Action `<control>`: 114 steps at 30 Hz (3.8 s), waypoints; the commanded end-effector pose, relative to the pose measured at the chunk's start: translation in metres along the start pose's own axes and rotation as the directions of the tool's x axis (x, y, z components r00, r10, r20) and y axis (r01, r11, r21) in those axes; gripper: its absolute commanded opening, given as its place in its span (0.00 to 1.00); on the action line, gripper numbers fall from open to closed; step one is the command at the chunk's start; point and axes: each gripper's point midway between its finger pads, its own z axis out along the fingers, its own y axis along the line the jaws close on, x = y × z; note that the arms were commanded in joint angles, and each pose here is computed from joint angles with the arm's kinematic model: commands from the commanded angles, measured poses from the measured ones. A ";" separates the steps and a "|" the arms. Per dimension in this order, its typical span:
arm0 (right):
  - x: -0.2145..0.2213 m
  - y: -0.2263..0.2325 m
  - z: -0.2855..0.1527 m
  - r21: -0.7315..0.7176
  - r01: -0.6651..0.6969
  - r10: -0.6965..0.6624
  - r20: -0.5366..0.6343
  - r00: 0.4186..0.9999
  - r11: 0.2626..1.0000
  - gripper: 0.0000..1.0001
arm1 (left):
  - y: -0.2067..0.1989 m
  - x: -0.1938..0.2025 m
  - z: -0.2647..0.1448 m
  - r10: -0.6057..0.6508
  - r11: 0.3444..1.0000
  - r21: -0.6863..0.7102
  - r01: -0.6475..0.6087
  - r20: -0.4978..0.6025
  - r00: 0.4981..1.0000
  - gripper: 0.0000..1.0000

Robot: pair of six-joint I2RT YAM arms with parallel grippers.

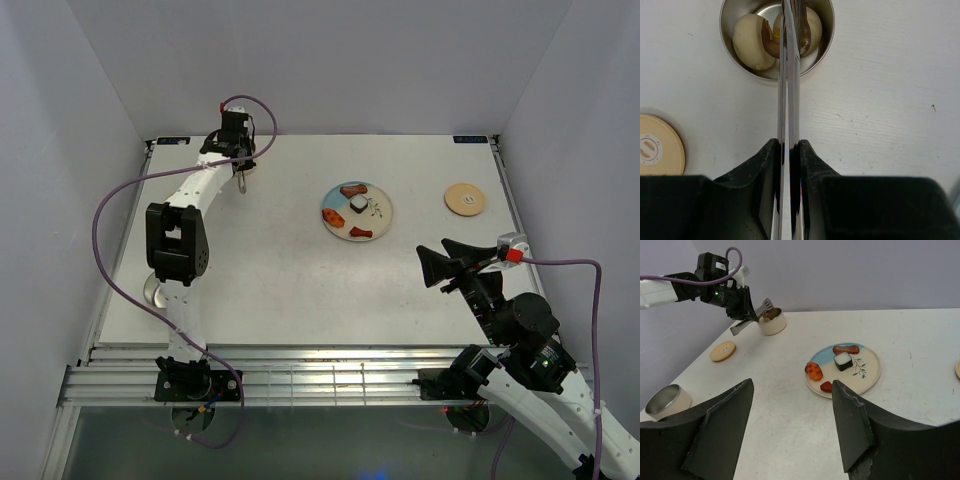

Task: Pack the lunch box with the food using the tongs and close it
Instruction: Place the fake food in the packing box, then pick up the fake food from the plate.

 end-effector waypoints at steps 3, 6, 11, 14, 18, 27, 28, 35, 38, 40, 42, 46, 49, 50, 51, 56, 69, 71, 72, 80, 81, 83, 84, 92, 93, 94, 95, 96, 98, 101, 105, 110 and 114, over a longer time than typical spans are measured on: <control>-0.011 0.002 0.001 -0.006 -0.011 0.011 0.046 0.999 1.000 0.70 | 0.000 -0.008 0.000 -0.006 1.000 -0.002 0.006 0.034 0.999 0.10; -0.011 0.002 0.001 -0.004 -0.010 0.010 0.045 0.999 1.000 0.70 | -0.001 -0.007 0.001 0.003 1.000 0.002 -0.003 0.033 0.999 0.11; -0.011 0.002 0.001 -0.005 -0.011 0.011 0.046 0.999 1.000 0.70 | -0.003 -0.004 0.004 0.014 1.000 0.008 -0.014 0.025 1.000 0.18; -0.011 0.002 0.001 -0.006 -0.011 0.011 0.046 0.999 1.000 0.70 | -0.002 0.001 0.007 0.013 1.000 0.003 -0.013 0.015 1.000 0.19; -0.011 0.002 0.001 -0.006 -0.011 0.011 0.046 0.999 1.000 0.70 | -0.001 0.004 0.010 0.020 1.000 0.000 -0.020 0.007 1.000 0.22; -0.012 0.001 0.001 -0.003 -0.008 0.008 0.047 0.999 1.000 0.70 | -0.002 -0.003 0.005 0.033 0.999 0.005 -0.033 0.011 0.999 0.35; -0.012 0.002 0.001 -0.004 -0.008 0.008 0.047 0.999 1.000 0.70 | -0.003 -0.007 0.001 0.029 1.000 0.010 -0.029 0.020 0.999 0.37; -0.010 0.002 0.002 -0.006 -0.006 0.006 0.040 0.999 1.000 0.70 | -0.008 -0.031 -0.024 0.017 0.999 0.046 -0.020 0.059 0.998 0.48; -0.009 0.003 0.003 -0.005 -0.005 0.005 0.037 0.999 1.000 0.70 | -0.009 -0.040 -0.033 0.021 0.998 0.056 -0.025 0.078 0.997 0.52; -0.010 0.002 0.002 -0.001 -0.006 0.006 0.041 0.999 1.000 0.70 | -0.010 -0.040 -0.036 0.025 0.998 0.057 -0.030 0.074 0.997 0.54; -0.010 0.001 0.002 0.000 -0.006 0.006 0.042 0.999 1.000 0.70 | -0.011 -0.038 -0.037 0.035 0.998 0.057 -0.038 0.061 0.998 0.55; -0.009 0.001 0.002 0.002 -0.005 0.005 0.041 0.999 1.000 0.70 | -0.009 -0.035 -0.038 0.037 0.998 0.053 -0.040 0.054 0.998 0.58; -0.010 0.002 0.003 -0.001 -0.006 0.006 0.041 0.999 1.000 0.70 | -0.009 -0.037 -0.046 0.037 0.998 0.054 -0.040 0.057 0.998 0.58; -0.009 0.002 0.003 -0.001 -0.005 0.005 0.038 0.999 1.000 0.70 | -0.012 -0.039 -0.050 0.038 0.997 0.062 -0.042 0.063 0.997 0.58; -0.010 0.002 0.003 -0.003 -0.005 0.006 0.039 0.999 1.000 0.70 | -0.017 -0.039 -0.055 0.045 0.996 0.070 -0.049 0.064 0.997 0.58; -0.009 0.002 0.003 -0.003 -0.005 0.006 0.039 0.999 1.000 0.70 | -0.035 -0.055 -0.095 0.066 0.992 0.098 -0.075 0.095 0.993 0.59; -0.009 0.001 0.003 0.003 -0.005 0.005 0.041 0.999 1.000 0.70 | -0.132 -0.013 -0.216 0.169 0.934 0.295 -0.200 0.128 0.977 0.60; -0.009 0.001 0.003 0.001 -0.004 0.004 0.040 0.999 1.000 0.70 | -0.143 0.009 -0.220 0.201 0.923 0.313 -0.226 0.110 0.973 0.60; -0.009 0.001 0.002 0.000 -0.006 0.006 0.042 0.999 1.000 0.70 | -0.156 0.019 -0.230 0.224 0.907 0.338 -0.250 0.114 0.968 0.60; -0.009 0.001 0.002 -0.001 -0.004 0.004 0.040 0.999 1.000 0.70 | -0.194 0.092 -0.262 0.324 0.850 0.402 -0.341 0.111 0.939 0.60; -0.009 0.002 0.002 -0.003 -0.006 0.006 0.041 0.999 1.000 0.70 | -0.193 0.101 -0.260 0.340 0.848 0.396 -0.352 0.101 0.935 0.60; -0.010 0.002 0.002 -0.003 -0.006 0.006 0.042 0.999 1.000 0.70 | -0.195 0.108 -0.262 0.327 0.849 0.410 -0.333 0.088 0.941 0.60; -0.009 0.002 0.002 -0.003 -0.006 0.006 0.041 0.999 1.000 0.70 | -0.194 0.117 -0.260 0.334 0.846 0.415 -0.333 0.074 0.940 0.60; -0.008 0.002 0.002 -0.004 -0.005 0.006 0.039 0.999 1.000 0.70 | -0.191 0.129 -0.261 0.315 0.848 0.429 -0.311 0.064 0.947 0.61; -0.008 0.001 0.003 -0.002 -0.003 0.003 0.037 0.999 1.000 0.70 | -0.190 0.131 -0.262 0.318 0.847 0.429 -0.314 0.064 0.946 0.60; -0.008 0.002 0.003 -0.005 -0.005 0.005 0.037 0.999 1.000 0.70 | -0.187 0.134 -0.264 0.325 0.843 0.433 -0.319 0.062 0.944 0.60; -0.008 0.002 0.003 -0.005 -0.004 0.004 0.036 0.999 1.000 0.70 | -0.186 0.135 -0.266 0.327 0.841 0.435 -0.321 0.065 0.943 0.60; -0.008 0.002 0.003 -0.006 -0.003 0.004 0.034 0.999 1.000 0.70 | -0.185 0.136 -0.267 0.332 0.837 0.438 -0.327 0.068 0.941 0.60; -0.008 0.003 0.003 -0.007 -0.004 0.005 0.037 0.999 1.000 0.70 | -0.188 0.141 -0.275 0.341 0.808 0.483 -0.337 0.082 0.936 0.60; -0.008 0.002 0.003 -0.005 -0.004 0.004 0.036 0.999 1.000 0.70 | -0.194 0.149 -0.284 0.356 0.760 0.549 -0.347 0.094 0.930 0.60; -0.007 0.002 0.004 -0.003 -0.003 0.003 0.034 0.999 1.000 0.70 | -0.196 0.155 -0.280 0.382 0.742 0.560 -0.369 0.098 0.919 0.60; -0.007 0.002 0.004 -0.001 -0.003 0.003 0.034 0.999 1.000 0.70 | -0.205 0.162 -0.272 0.418 0.724 0.569 -0.391 0.089 0.904 0.60; -0.009 0.001 0.003 -0.001 -0.006 0.006 0.041 0.999 1.000 0.70 | -0.211 0.164 -0.263 0.436 0.725 0.558 -0.403 0.081 0.896 0.60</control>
